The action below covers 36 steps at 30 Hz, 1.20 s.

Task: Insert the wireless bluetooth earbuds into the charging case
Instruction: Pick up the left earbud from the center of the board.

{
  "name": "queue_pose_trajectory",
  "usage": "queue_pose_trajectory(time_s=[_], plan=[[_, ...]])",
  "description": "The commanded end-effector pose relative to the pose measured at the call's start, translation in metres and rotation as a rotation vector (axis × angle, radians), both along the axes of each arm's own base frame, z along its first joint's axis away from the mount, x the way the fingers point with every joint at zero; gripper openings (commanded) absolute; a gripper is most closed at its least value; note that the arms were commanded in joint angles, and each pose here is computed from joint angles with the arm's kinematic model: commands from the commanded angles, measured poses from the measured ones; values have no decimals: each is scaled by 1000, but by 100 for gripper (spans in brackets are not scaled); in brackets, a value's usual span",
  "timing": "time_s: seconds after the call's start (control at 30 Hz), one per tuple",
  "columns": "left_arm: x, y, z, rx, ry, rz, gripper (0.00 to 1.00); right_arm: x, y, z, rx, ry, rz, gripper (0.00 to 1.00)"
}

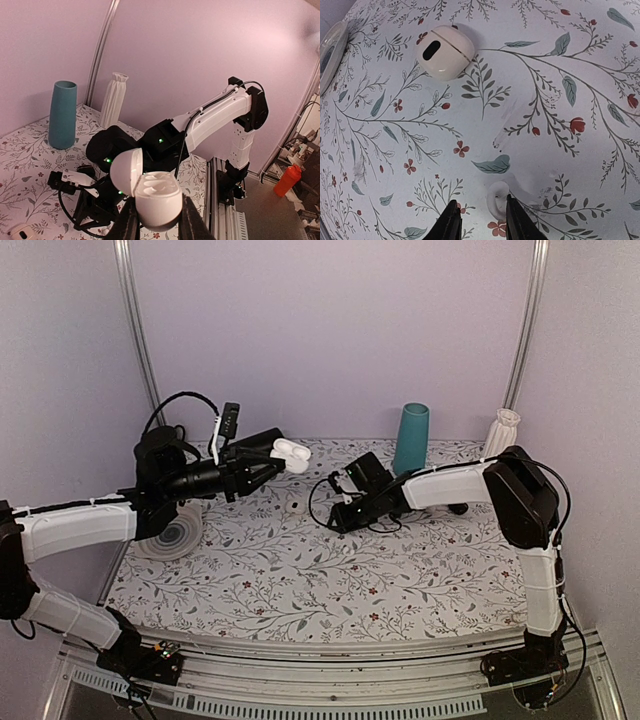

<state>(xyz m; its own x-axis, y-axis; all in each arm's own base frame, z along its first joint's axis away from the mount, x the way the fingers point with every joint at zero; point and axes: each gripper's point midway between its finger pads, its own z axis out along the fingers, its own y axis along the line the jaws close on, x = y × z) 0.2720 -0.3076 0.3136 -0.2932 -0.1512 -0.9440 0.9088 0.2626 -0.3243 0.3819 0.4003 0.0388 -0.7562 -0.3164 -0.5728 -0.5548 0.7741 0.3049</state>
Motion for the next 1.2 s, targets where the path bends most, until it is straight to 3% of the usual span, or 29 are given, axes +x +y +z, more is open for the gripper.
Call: queue_pose_trajectory(time_s=[0.0,0.47,1.17], plan=[[5,2,11,-15,-12,2,0,8,-3,-13,-28,-9,-9,31],[7,1,11,-14,-9,0,0,15,-7,-17,-34,-14,-24,25],[9,0,10,-11,-7,-3,0,24,-6,-2,-3,-19,-57,26]])
